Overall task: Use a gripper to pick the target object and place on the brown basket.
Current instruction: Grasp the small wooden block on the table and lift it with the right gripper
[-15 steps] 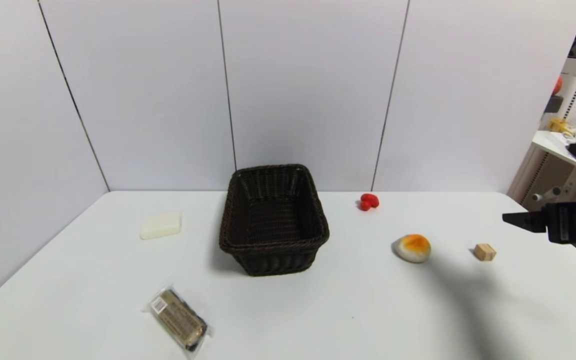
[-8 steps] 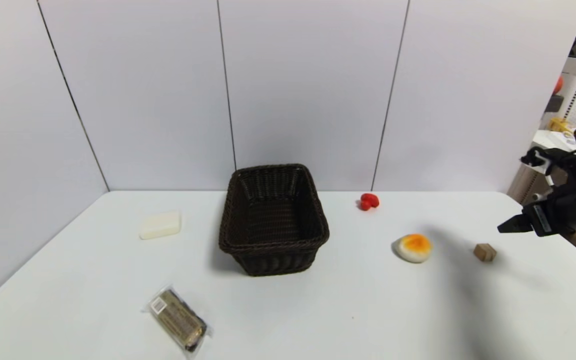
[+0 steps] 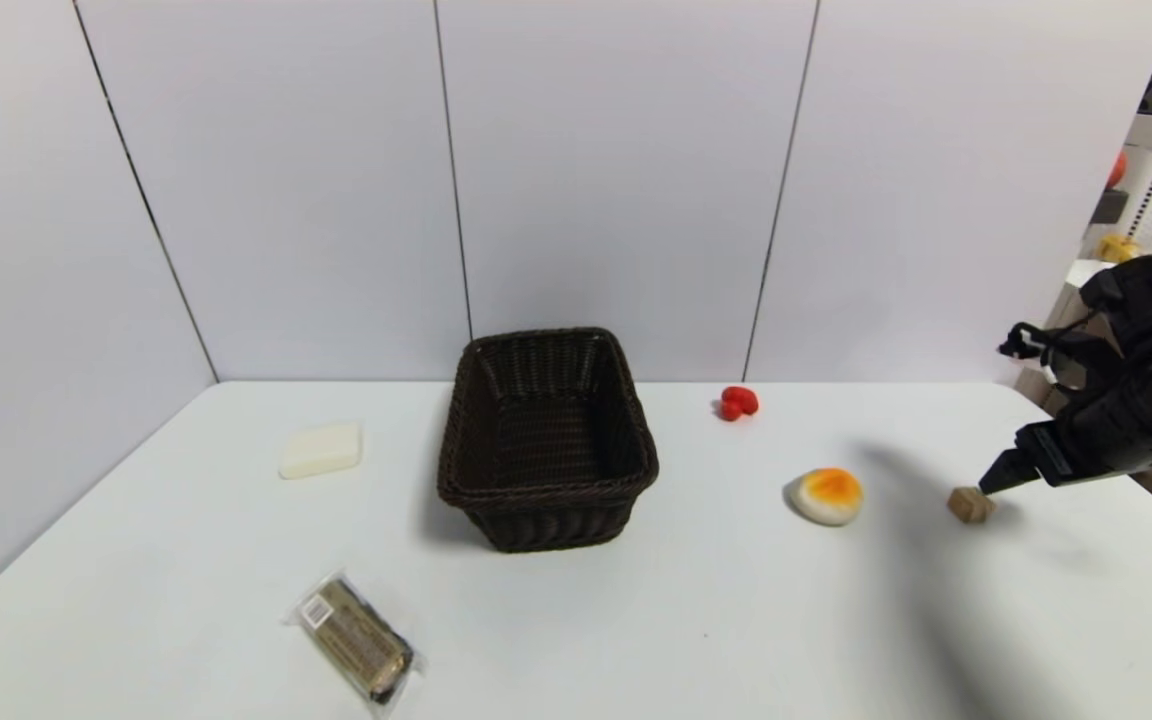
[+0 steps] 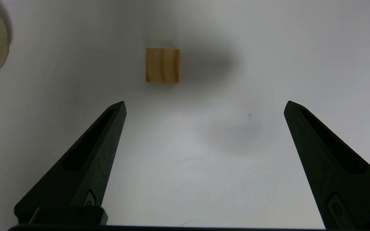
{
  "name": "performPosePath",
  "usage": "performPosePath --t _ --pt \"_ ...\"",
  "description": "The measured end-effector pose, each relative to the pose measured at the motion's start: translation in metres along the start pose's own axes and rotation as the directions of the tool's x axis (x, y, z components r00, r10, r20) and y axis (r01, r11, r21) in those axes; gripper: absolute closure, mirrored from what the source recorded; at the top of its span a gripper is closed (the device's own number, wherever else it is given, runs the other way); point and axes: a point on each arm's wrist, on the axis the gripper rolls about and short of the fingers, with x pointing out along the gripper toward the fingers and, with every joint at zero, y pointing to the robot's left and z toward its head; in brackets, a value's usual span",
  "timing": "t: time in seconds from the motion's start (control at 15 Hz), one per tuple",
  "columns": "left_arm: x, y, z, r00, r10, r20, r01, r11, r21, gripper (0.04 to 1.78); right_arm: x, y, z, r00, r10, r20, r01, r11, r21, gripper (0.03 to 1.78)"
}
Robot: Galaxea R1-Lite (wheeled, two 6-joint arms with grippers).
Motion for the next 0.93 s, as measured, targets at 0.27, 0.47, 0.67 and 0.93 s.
performPosePath --t 0.27,0.47,0.67,0.93 --pt "0.0 0.0 0.0 1.0 0.0 0.0 0.0 1.0 0.0 0.13 0.013 0.013 0.007 1.0 -0.002 -0.031 0.004 0.999 0.047 0.11" --pt "0.0 0.0 0.0 1.0 0.0 0.0 0.0 1.0 0.0 0.13 0.021 0.021 0.011 0.999 0.012 -0.041 -0.009 0.998 0.066 0.11" --pt "0.0 0.0 0.0 1.0 0.0 0.0 0.0 1.0 0.0 0.13 0.029 0.023 0.011 0.998 0.018 -0.061 -0.014 0.997 0.074 0.11" --pt "0.0 0.0 0.0 1.0 0.0 0.0 0.0 1.0 0.0 0.13 0.04 0.024 0.013 0.996 0.025 -0.081 -0.018 0.996 0.084 0.11"
